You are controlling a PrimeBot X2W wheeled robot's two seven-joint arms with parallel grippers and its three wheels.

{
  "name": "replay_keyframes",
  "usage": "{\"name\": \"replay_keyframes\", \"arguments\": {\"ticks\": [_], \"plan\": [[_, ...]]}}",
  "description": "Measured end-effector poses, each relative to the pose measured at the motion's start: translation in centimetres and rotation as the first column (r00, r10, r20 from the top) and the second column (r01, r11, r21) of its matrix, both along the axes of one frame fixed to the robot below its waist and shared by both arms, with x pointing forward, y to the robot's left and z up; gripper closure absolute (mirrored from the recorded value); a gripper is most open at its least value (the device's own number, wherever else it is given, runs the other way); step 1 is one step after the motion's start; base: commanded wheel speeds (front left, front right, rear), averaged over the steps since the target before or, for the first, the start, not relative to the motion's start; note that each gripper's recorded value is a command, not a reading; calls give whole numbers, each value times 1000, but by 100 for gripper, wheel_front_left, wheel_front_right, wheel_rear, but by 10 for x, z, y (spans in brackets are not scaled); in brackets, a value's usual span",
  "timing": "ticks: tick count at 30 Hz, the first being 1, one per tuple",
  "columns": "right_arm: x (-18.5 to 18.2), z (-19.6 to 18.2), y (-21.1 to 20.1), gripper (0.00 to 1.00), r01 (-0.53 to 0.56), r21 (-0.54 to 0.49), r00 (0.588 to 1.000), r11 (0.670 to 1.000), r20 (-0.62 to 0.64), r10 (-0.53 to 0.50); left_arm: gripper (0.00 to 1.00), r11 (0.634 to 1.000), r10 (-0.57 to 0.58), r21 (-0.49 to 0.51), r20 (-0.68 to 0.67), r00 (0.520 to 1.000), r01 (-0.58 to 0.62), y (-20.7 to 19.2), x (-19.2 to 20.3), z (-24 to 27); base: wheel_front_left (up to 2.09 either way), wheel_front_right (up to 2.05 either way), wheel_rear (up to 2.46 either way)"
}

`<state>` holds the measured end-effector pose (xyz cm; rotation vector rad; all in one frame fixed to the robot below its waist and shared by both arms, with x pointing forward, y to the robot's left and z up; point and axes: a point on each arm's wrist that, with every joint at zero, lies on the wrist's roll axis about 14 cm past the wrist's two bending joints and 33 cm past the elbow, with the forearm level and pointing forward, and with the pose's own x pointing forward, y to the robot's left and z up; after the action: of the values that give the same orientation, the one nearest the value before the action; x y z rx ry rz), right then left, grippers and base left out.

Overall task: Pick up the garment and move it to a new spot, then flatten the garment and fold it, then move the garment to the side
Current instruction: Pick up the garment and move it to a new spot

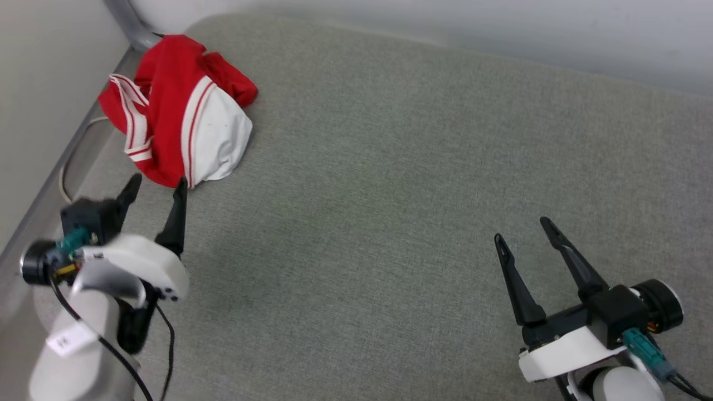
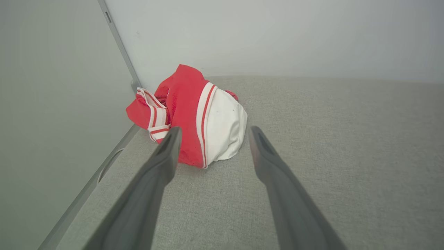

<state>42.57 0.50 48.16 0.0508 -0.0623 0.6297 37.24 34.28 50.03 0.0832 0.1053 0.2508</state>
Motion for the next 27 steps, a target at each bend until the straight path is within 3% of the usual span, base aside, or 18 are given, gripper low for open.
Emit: {"name": "replay_keyframes", "arguments": {"ticks": [3,9,13,21,27], "plan": [[14,-10,-9,0,19,-11,1000,1000,-3,-19,0,1000,-26,-14,-153,988,24,16,32,-11,0,0,0],[30,-33,-23,0,60,-22,998,998,-33,-61,0,996,-41,-88,-404,914,6,42,73,-32,0,0,0],[38,-49,-35,0,88,-37,994,995,-54,-90,0,992,-21,-115,-559,829,-52,62,84,-55,0,0,0],[44,-80,-55,0,135,-72,984,988,-109,-142,0,979,-59,-171,-764,642,-114,60,86,-119,0,0,0],[47,-89,-61,0,147,-83,980,986,-119,-156,0,955,-110,-246,-808,579,-162,49,82,-145,0,0,0]]}}
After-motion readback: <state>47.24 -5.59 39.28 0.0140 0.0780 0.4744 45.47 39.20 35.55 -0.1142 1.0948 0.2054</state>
